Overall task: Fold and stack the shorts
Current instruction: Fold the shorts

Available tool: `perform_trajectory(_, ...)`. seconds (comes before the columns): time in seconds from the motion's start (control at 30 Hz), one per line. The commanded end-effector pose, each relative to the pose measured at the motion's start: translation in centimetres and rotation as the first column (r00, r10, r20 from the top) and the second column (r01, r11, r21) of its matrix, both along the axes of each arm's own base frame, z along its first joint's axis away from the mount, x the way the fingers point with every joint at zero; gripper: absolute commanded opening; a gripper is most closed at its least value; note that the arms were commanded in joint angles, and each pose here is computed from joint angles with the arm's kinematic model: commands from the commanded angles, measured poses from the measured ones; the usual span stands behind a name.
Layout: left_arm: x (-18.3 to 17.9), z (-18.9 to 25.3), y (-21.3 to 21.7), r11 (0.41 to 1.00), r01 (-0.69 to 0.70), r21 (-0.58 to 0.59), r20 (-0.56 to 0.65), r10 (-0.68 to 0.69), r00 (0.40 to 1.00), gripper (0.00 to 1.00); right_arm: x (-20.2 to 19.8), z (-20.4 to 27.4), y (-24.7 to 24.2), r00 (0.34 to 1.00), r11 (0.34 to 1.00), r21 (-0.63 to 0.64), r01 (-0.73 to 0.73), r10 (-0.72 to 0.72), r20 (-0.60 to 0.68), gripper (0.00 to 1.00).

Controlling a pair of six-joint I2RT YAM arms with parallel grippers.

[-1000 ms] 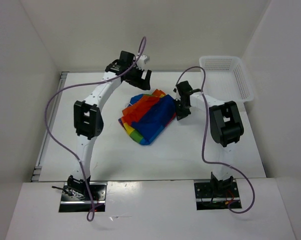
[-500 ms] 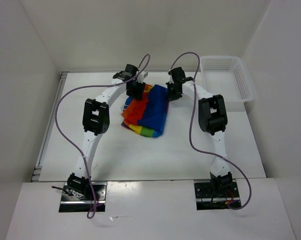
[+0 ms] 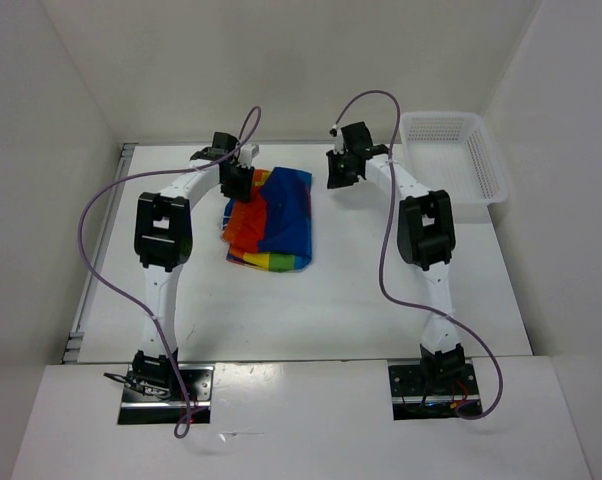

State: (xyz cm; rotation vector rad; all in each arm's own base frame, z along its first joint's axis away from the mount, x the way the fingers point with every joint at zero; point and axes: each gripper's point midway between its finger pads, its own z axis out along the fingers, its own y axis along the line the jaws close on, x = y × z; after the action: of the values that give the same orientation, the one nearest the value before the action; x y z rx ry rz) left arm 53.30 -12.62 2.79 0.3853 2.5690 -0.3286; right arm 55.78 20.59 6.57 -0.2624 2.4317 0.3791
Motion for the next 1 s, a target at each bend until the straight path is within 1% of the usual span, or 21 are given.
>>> perform_trajectory(0.0,-0.6,0.7,-0.9,1.0,0.026,-0.011,-0.002,-0.026,1.0,0.35,-3.7,6.9,3.0,0.982,0.971,0.144,-0.188,0.182,0.055,0.19)
perform_trajectory(0.03,-0.2,1.1,-0.7,1.0,0.019,-0.001,0.013,-0.019,1.0,0.35,-4.7,7.3,3.9,0.972,0.962,0.143,-0.233,0.225,0.065,0.19)
perform_trajectory(0.1,-0.1,1.6,-0.8,1.0,0.019,-0.003,0.022,-0.019,1.0,0.35,-6.3,8.0,5.0,0.958,0.952,0.112,-0.284,0.275,0.085,0.13)
perform_trajectory(0.13,-0.1,1.6,-0.8,1.0,0.019,-0.003,0.022,-0.019,1.0,0.35,-7.2,8.0,6.8,0.942,0.938,0.1,-0.332,0.324,0.092,0.11)
perform_trajectory(0.2,0.0,1.6,-0.1,1.0,0.005,0.005,0.024,-0.005,1.0,0.35,-7.8,6.9,7.9,0.937,0.933,0.094,-0.346,0.34,0.076,0.1)
perform_trajectory(0.27,0.1,1.5,0.1,1.0,-0.001,0.015,0.025,0.001,1.0,0.35,-7.6,7.0,8.8,0.939,0.933,0.111,-0.342,0.335,0.081,0.08)
perform_trajectory(0.3,0.1,2.0,0.1,1.0,-0.001,0.014,0.034,0.001,0.999,0.35,-7.2,7.1,9.2,0.94,0.936,0.095,-0.338,0.329,0.094,0.07)
perform_trajectory(0.33,0.1,2.0,0.1,1.0,-0.001,0.014,0.034,0.001,0.999,0.35,-7.2,6.0,9.3,0.943,0.939,0.099,-0.33,0.324,0.069,0.07)
perform_trajectory(0.4,0.3,2.0,0.5,0.999,-0.015,0.034,0.038,0.013,0.999,0.35,-6.4,5.8,9.5,0.948,0.944,0.097,-0.317,0.31,0.078,0.05)
perform_trajectory(0.43,0.6,2.4,0.4,0.999,-0.015,0.032,0.05,0.013,0.999,0.35,-6.6,5.0,10.3,0.944,0.94,0.096,-0.329,0.323,0.068,0.03)
perform_trajectory(0.47,0.6,2.4,0.6,0.999,-0.02,0.039,0.051,0.018,0.999,0.35,-6.6,6.3,11.5,0.935,0.932,0.1,-0.349,0.339,0.099,0.01)
perform_trajectory(0.57,0.6,2.4,0.6,0.999,-0.02,0.039,0.051,0.018,0.999,0.35,-6.2,6.6,12.6,0.93,0.931,0.075,-0.357,0.346,0.127,0.0)
perform_trajectory(0.6,0.6,2.4,0.6,0.999,-0.02,0.039,0.051,0.018,0.999,0.35,-5.8,6.6,12.6,0.94,0.94,0.085,-0.329,0.318,0.127,0.0)
perform_trajectory(0.63,0.6,1.9,0.6,0.999,-0.02,0.041,0.043,0.018,0.999,0.35,-5.4,5.7,12.2,0.951,0.953,0.068,-0.296,0.288,0.113,0.0)
perform_trajectory(0.7,0.7,2.1,0.8,0.998,-0.027,0.052,0.046,0.025,0.999,0.35,-5.9,3.4,11.9,0.959,0.96,0.033,-0.278,0.275,0.073,0.0)
perform_trajectory(0.77,0.9,2.1,1.8,0.996,-0.05,0.07,0.05,0.046,0.998,0.33,-5.9,0.9,10.2,0.974,0.974,-0.038,-0.224,0.225,0.034,0.0)
perform_trajectory(0.83,1.0,2.0,2.4,0.992,-0.071,0.101,0.057,0.065,0.996,0.32,-5.7,-0.6,9.5,0.978,0.977,-0.054,-0.206,0.207,0.016,0.0)
perform_trajectory(0.87,1.1,2.0,3.1,0.99,-0.085,0.109,0.058,0.079,0.995,0.32,-6.0,-2.3,9.1,0.98,0.977,-0.074,-0.199,0.199,-0.014,0.0)
perform_trajectory(0.97,1.2,2.0,3.6,0.99,-0.094,0.109,0.058,0.088,0.994,0.32,-6.8,-5.5,8.5,0.976,0.972,-0.099,-0.213,0.207,-0.073,0.0)
